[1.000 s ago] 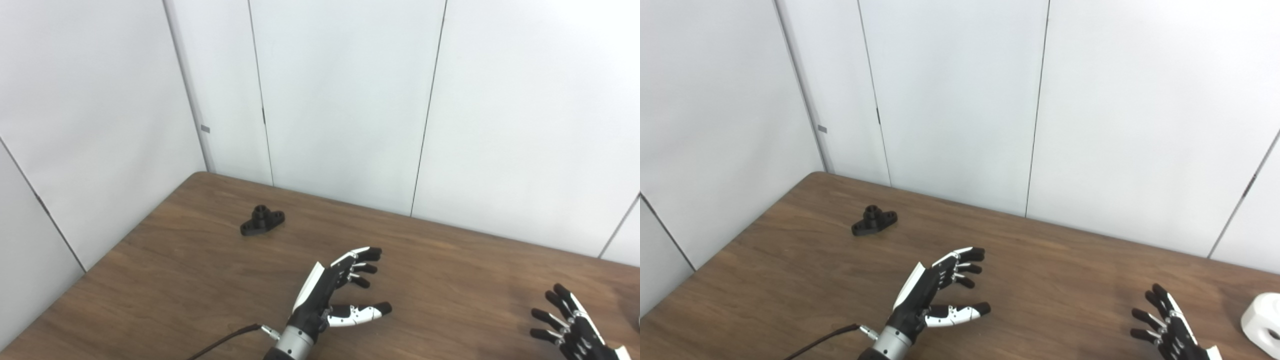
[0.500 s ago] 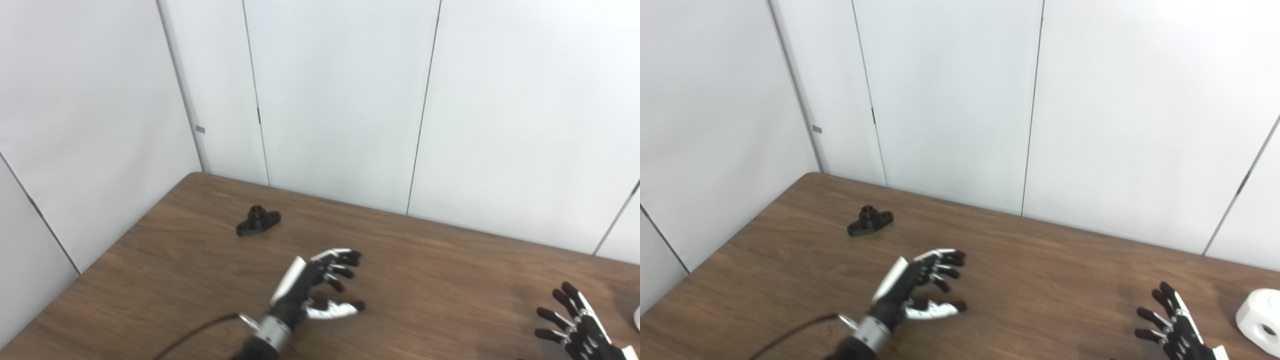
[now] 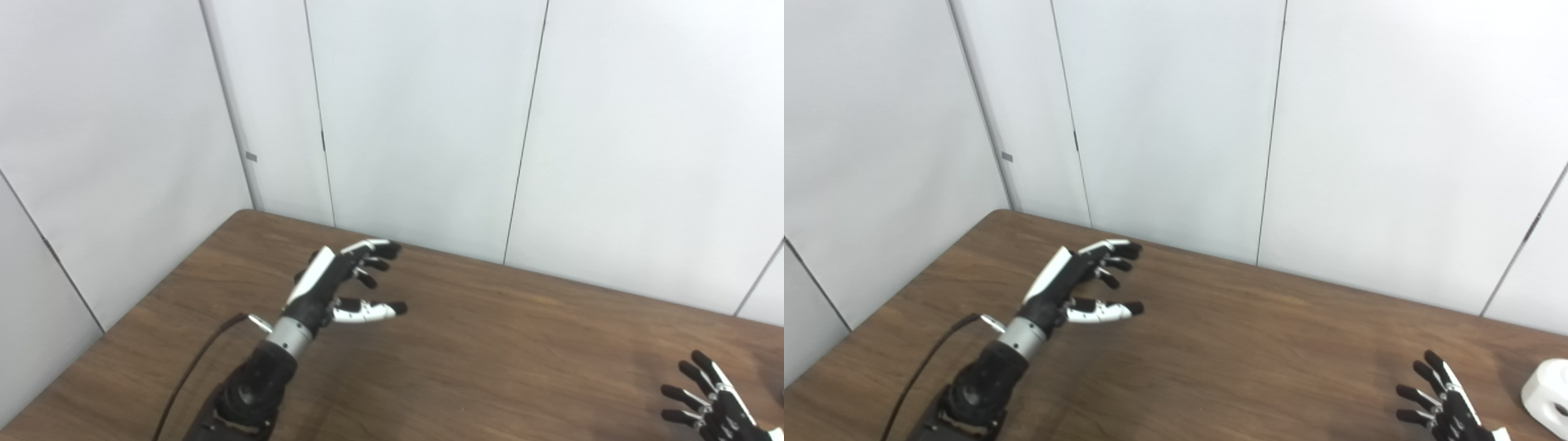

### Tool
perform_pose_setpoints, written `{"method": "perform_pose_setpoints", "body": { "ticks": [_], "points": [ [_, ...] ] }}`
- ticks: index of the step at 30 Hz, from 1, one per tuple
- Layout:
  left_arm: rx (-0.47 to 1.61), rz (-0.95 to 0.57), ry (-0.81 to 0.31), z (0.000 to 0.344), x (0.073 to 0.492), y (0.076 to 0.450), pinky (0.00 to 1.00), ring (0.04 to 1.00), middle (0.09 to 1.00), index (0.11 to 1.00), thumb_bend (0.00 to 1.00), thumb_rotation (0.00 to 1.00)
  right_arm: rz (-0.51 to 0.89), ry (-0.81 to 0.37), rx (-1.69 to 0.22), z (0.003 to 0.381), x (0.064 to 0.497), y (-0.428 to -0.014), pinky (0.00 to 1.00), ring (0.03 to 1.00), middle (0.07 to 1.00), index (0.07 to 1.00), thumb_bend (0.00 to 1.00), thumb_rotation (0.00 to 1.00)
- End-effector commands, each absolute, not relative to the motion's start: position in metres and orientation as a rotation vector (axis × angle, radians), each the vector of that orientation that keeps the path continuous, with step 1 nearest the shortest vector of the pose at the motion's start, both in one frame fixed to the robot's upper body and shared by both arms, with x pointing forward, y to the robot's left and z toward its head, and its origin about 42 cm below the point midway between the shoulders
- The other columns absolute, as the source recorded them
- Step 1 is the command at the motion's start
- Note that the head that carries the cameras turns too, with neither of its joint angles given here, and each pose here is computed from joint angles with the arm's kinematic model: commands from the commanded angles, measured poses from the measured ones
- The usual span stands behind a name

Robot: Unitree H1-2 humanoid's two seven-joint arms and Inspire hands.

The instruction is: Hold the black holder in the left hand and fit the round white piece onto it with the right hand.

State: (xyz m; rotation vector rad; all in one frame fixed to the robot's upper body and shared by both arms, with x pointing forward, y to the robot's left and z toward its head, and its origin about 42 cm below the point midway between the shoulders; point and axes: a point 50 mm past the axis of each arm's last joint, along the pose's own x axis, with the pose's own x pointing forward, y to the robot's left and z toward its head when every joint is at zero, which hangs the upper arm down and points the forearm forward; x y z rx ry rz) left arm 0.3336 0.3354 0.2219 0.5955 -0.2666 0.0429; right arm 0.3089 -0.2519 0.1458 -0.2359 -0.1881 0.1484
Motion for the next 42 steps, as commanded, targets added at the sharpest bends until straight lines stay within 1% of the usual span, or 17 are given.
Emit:
{"method": "perform_pose_setpoints", "body": {
  "ticks": [1,4,6,8,12,16,18,20,21,23,26,30,32,35,36,39,42],
  "points": [
    [0.642,0.102,-0.369,0.258,0.339,0.343,0.62,0.751,0.803,0.788,0.75,0.09,0.152,-0.267,-0.24,0.167,0.314,-0.252,0.68,0.804,0.923,0.946,0.63,0.0],
    [0.69,0.149,-0.398,0.269,0.34,0.353,0.6,0.75,0.801,0.793,0.75,0.08,0.154,-0.266,-0.238,0.166,0.315,-0.253,0.68,0.806,0.928,0.951,0.62,0.0],
    [0.714,0.203,-0.413,0.278,0.342,0.363,0.6,0.749,0.794,0.788,0.76,0.09,0.157,-0.267,-0.235,0.167,0.315,-0.253,0.68,0.811,0.932,0.953,0.62,0.0],
    [0.734,0.246,-0.422,0.284,0.344,0.37,0.61,0.752,0.788,0.78,0.78,0.09,0.16,-0.27,-0.232,0.168,0.316,-0.254,0.68,0.813,0.935,0.957,0.62,0.0],
    [0.78,0.301,-0.413,0.295,0.348,0.384,0.68,0.792,0.804,0.792,0.76,0.11,0.156,-0.27,-0.235,0.17,0.315,-0.252,0.68,0.81,0.933,0.956,0.62,0.0],
    [0.82,0.355,-0.387,0.295,0.352,0.395,0.75,0.831,0.819,0.795,0.77,0.12,0.158,-0.271,-0.237,0.169,0.315,-0.252,0.68,0.805,0.934,0.954,0.61,0.0],
    [0.848,0.379,-0.373,0.294,0.354,0.398,0.77,0.836,0.826,0.799,0.78,0.14,0.16,-0.27,-0.234,0.169,0.315,-0.252,0.69,0.803,0.934,0.954,0.61,0.0],
    [0.895,0.4,-0.366,0.291,0.356,0.401,0.76,0.859,0.853,0.815,0.78,0.16,0.161,-0.27,-0.233,0.169,0.315,-0.252,0.68,0.808,0.936,0.958,0.6,0.0],
    [0.92,0.412,-0.354,0.289,0.357,0.404,0.76,0.865,0.859,0.819,0.78,0.17,0.161,-0.267,-0.235,0.169,0.315,-0.252,0.68,0.809,0.937,0.959,0.6,0.0],
    [0.95,0.427,-0.34,0.286,0.358,0.407,0.81,0.896,0.892,0.836,0.78,0.2,0.159,-0.263,-0.237,0.169,0.314,-0.253,0.7,0.813,0.937,0.96,0.6,0.0],
    [0.972,0.42,-0.295,0.284,0.36,0.411,0.85,0.933,0.925,0.846,0.8,0.21,0.146,-0.26,-0.23,0.17,0.313,-0.253,0.7,0.815,0.933,0.949,0.61,0.0],
    [1.005,0.402,-0.22,0.283,0.364,0.416,0.87,0.959,0.951,0.866,0.84,0.24,0.131,-0.258,-0.23,0.171,0.311,-0.254,0.69,0.805,0.921,0.926,0.62,0.0],
    [1.028,0.398,-0.182,0.283,0.366,0.418,0.87,0.971,0.963,0.876,0.86,0.28,0.132,-0.259,-0.234,0.171,0.31,-0.254,0.68,0.798,0.921,0.929,0.61,0.0],
    [1.047,0.39,-0.121,0.282,0.371,0.419,0.89,0.993,0.981,0.881,0.9,0.32,0.13,-0.253,-0.235,0.171,0.309,-0.255,0.68,0.8,0.922,0.929,0.61,0.0],
    [1.062,0.387,-0.103,0.281,0.373,0.42,0.89,0.997,0.985,0.881,0.9,0.32,0.127,-0.249,-0.236,0.171,0.309,-0.256,0.68,0.802,0.922,0.929,0.61,0.0],
    [1.102,0.378,-0.059,0.277,0.378,0.423,0.86,0.996,0.989,0.858,0.93,0.36,0.122,-0.243,-0.237,0.171,0.308,-0.256,0.68,0.801,0.921,0.931,0.62,0.0],
    [1.133,0.374,-0.022,0.272,0.382,0.426,0.89,1.0,0.997,0.851,0.98,0.39,0.119,-0.246,-0.241,0.172,0.307,-0.258,0.68,0.79,0.922,0.928,0.62,0.0]
  ]
}}
